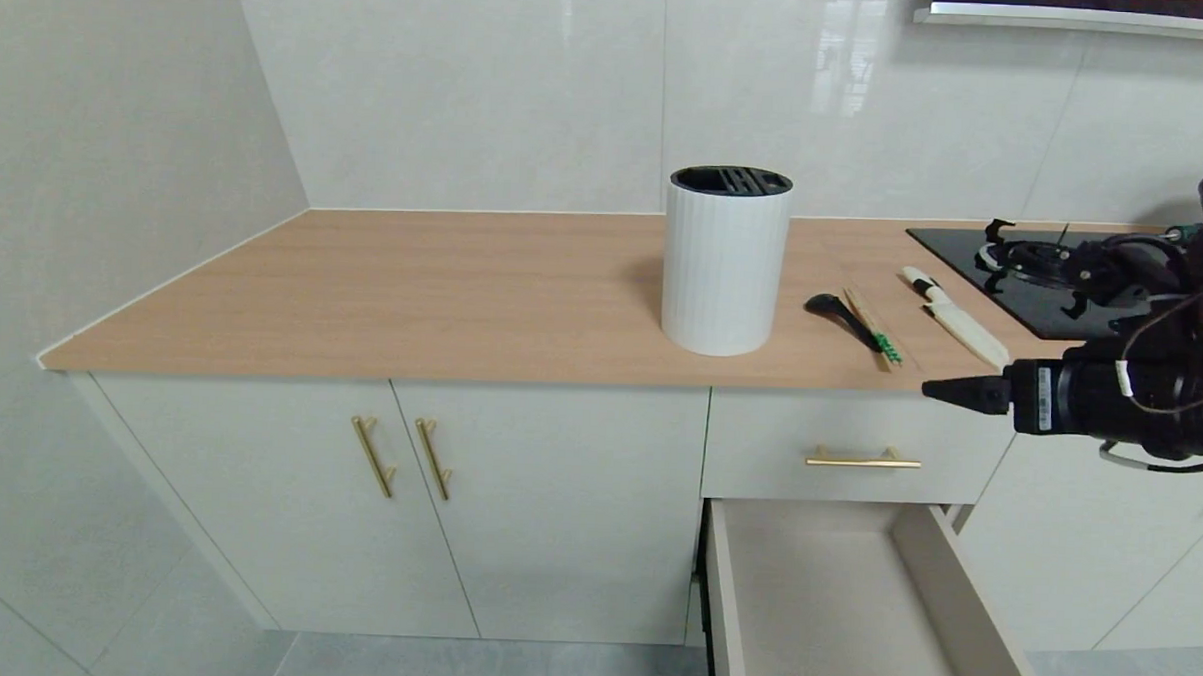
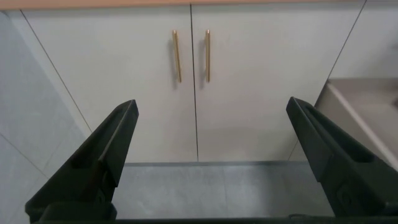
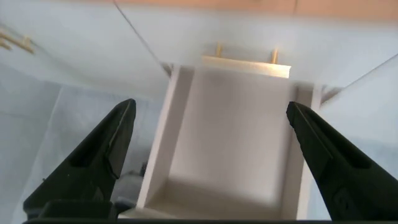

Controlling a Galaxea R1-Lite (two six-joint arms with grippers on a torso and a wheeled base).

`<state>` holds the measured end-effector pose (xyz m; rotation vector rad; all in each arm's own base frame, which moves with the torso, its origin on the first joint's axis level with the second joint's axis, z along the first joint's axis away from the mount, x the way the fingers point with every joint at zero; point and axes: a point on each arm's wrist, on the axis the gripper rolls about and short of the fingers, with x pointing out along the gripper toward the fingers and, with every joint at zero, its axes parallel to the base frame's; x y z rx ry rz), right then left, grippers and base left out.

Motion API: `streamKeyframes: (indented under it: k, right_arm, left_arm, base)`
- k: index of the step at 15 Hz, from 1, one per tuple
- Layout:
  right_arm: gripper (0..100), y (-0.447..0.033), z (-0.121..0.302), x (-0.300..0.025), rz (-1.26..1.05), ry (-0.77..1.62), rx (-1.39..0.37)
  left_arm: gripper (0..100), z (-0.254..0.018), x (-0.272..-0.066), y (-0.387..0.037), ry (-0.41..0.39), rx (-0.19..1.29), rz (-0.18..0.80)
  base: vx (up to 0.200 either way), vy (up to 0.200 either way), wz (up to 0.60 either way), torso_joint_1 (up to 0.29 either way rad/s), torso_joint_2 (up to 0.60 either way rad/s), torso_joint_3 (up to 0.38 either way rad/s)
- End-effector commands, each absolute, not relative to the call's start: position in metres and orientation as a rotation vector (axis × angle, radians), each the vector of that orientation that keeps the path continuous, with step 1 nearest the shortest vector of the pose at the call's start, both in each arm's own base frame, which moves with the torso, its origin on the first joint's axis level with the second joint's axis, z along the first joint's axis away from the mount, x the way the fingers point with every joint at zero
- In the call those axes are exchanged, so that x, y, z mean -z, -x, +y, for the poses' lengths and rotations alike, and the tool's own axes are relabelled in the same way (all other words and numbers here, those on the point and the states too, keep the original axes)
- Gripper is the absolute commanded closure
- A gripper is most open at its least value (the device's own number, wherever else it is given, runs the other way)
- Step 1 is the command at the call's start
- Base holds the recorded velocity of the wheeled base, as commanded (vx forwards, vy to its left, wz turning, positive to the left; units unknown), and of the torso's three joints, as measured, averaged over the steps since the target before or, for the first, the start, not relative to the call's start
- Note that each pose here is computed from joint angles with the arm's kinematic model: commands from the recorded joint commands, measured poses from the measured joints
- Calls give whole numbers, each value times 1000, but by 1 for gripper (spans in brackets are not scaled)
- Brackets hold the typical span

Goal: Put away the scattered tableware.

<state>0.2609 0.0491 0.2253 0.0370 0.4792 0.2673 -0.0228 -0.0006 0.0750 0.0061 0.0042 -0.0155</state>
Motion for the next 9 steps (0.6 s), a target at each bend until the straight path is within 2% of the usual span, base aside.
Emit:
streamKeyframes:
  k: [1, 4, 9]
  right_arm:
    - [0, -293, 54, -226, 440, 7, -254]
    - [0, -345, 60, -228, 470, 43, -97]
    - [0, -373, 67, -216, 593, 61, -65]
  left_arm:
    - [0, -1, -75, 23, -6, 15, 5]
    - [0, -1, -75, 23, -6, 15, 5]
    - [0, -1, -75, 23, -6, 15, 5]
  base:
    - [0, 0, 0, 71, -144, -66]
    - [0, 0, 0, 12, -24, -15]
    - [0, 0, 0, 0, 0, 0]
